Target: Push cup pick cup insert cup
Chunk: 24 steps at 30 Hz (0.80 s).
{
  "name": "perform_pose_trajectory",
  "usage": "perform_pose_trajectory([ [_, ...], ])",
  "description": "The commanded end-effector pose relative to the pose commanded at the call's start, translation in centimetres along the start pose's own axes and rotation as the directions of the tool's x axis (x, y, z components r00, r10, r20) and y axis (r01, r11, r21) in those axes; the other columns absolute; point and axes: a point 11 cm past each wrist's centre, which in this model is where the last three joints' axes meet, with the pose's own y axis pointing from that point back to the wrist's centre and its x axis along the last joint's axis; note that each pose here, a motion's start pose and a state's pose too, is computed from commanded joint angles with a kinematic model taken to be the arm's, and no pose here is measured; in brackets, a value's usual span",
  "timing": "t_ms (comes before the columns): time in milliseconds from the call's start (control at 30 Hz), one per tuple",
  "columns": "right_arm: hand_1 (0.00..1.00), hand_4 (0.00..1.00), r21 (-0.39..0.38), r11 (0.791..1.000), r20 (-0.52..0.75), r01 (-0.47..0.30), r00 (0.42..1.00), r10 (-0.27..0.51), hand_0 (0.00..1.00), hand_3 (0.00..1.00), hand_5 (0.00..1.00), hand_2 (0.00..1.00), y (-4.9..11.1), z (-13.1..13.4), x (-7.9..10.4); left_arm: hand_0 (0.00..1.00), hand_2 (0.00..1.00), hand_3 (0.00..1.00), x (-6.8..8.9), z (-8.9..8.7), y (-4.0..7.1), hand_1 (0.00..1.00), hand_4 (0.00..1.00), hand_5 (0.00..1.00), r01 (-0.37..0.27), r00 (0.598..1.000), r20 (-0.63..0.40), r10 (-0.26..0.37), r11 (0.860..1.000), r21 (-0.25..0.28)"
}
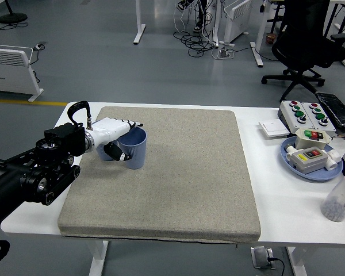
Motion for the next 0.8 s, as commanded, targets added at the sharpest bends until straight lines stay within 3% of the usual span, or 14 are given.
perform_pose_trajectory([
  [100, 0.672, 0.169, 0.002, 1.0, 0.002, 0.0, 1.0, 0.0, 0.731, 0.601, 0.387, 0.711, 0.01, -0.08, 0.02, 0.824, 0.988, 0.998, 0.09, 0.02, 0.02, 0.931, 0.8, 0.244, -0.004, 1.0, 0.001, 0.004, 1.0, -0.003],
  [133, 0.671, 0.169, 0.002, 1.0, 0.002, 0.0, 1.0, 0.0, 0.73, 0.602, 0.388, 0.711, 0.01, -0.11, 0.02, 0.741, 0.909, 0.972, 0.15, 0.06, 0.02, 0.847, 0.806, 0.258, -0.007, 1.0, 0.001, 0.007, 1.0, -0.006],
  [300, 0.671, 0.169, 0.004, 1.0, 0.001, -0.001, 1.0, 0.001, 0.73, 0.602, 0.388, 0.711, 0.03, -0.25, 0.05, 0.741, 0.909, 0.972, 0.56, 0.41, 0.01, 0.847, 0.806, 0.258, -0.033, 0.999, 0.005, 0.033, 0.999, -0.025],
  [333, 0.671, 0.169, 0.005, 1.0, 0.0, -0.001, 1.0, 0.001, 0.73, 0.602, 0.388, 0.711, 0.03, -0.29, 0.07, 0.715, 0.843, 0.924, 0.67, 0.54, -0.01, 0.802, 0.803, 0.263, -0.036, 0.999, 0.004, 0.036, 0.999, -0.029],
  [800, 0.672, 0.168, 0.007, 1.0, 0.002, -0.001, 1.0, 0.001, 0.731, 0.601, 0.39, 0.711, 0.05, -0.45, 0.13, 0.706, 0.83, 0.898, 0.34, 0.38, 0.04, 0.788, 0.803, 0.264, -0.017, 1.0, -0.007, 0.016, 1.0, -0.021],
])
